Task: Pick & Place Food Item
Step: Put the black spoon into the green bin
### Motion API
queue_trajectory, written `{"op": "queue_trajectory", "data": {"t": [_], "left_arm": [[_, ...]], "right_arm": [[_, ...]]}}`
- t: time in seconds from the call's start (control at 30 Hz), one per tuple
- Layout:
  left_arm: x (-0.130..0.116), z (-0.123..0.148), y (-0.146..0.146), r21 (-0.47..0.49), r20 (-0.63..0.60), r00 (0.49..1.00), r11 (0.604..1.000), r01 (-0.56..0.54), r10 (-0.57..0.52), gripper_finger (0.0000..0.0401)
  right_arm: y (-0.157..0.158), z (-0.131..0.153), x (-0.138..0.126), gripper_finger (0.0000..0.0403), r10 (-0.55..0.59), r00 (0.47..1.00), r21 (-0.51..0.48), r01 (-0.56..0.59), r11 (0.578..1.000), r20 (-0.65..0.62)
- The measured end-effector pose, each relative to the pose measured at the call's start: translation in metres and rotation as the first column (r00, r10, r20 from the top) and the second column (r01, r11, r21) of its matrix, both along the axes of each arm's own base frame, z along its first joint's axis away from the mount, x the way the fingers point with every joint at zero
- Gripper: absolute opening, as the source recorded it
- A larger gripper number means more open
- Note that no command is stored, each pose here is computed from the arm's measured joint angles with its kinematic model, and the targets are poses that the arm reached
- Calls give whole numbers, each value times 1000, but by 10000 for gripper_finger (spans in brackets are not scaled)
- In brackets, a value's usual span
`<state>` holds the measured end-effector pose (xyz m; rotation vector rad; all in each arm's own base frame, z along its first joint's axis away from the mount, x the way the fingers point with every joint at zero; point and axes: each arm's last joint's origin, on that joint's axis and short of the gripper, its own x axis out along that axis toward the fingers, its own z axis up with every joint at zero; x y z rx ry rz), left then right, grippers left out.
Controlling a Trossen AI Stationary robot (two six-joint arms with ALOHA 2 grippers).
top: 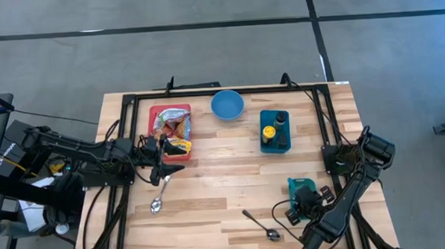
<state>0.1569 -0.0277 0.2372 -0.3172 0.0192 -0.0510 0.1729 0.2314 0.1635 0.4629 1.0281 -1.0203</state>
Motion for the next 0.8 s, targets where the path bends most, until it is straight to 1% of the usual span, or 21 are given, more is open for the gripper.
{"op": "queue_trajectory", "data": {"t": [0.3, 0.5, 0.63, 0.8], "left_arm": [[0, 0, 0, 0, 0, 1000, 1000, 0, 0, 286], [0, 0, 0, 0, 0, 1000, 1000, 0, 0, 286], [0, 0, 0, 0, 0, 1000, 1000, 0, 0, 286], [0, 0, 0, 0, 0, 1000, 1000, 0, 0, 286]], "right_arm": [[7, 11, 5, 148, 19, 1000, 24, -20, 1000, 9], [13, 29, 10, 146, 18, 1000, 38, -18, 999, 18], [17, 44, 19, 140, 13, 999, 71, -16, 997, 39], [18, 63, 39, 133, 51, 996, 126, -60, 990, 70]]}}
